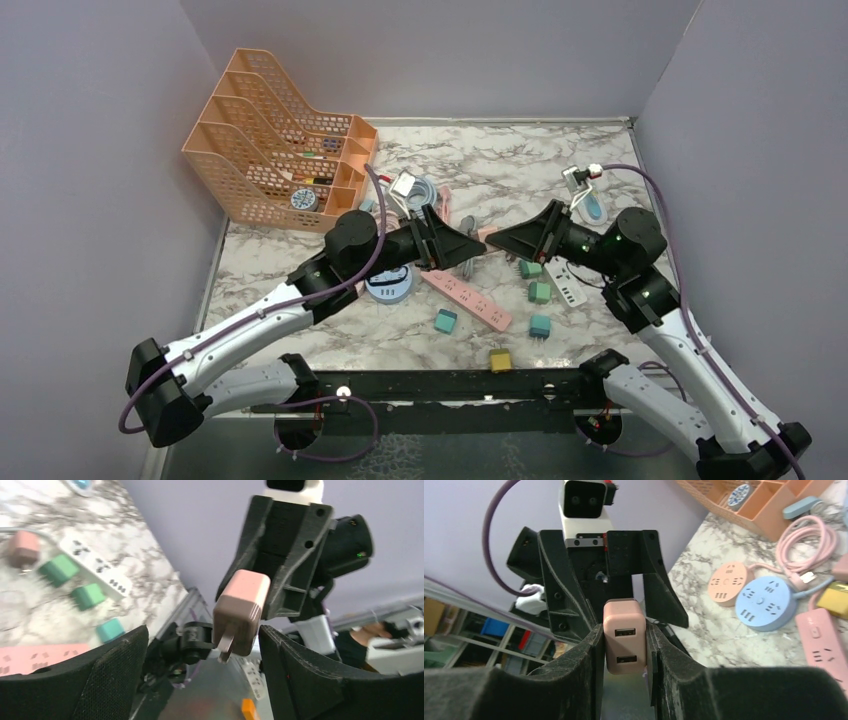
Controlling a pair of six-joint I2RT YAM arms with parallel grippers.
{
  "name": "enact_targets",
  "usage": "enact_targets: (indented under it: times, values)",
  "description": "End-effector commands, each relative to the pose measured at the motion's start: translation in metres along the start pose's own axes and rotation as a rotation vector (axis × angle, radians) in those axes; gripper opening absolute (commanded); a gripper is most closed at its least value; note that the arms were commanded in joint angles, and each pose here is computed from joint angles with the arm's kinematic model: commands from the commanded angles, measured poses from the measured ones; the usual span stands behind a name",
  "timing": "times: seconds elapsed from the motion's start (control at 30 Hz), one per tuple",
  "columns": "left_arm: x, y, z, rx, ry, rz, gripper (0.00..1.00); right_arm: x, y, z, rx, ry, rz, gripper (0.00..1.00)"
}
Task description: Insert the plug
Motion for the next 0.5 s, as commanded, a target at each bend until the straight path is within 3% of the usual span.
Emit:
enact_targets:
  times: [0.0,0.27,0.47]
  values:
    - [0.018,-0.021,-0.009,-0.099,0.110,-0.236,0.84,-0.008,0.002,-0.008,-0.010,-0.156,0.111,0.01]
    - [0.032,-0.062,-0.026,-0.197,0.330,-0.612,0.87,-0.069,0.012,-0.011,0.101,-0.437,0.406,0.01]
    - [0.023,-0.078,-0.045,-0.251,0.485,-0.739,0.87,-0.105,0.026,-0.004,0.159,-0.533,0.472,0.01]
Point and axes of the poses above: each gripper's point midway between its finger pads, its own y axis out along the fingers, its own x axis along the line the jaws close on, z = x × y, the point moved 10 cm from there along -y, back along the fingers
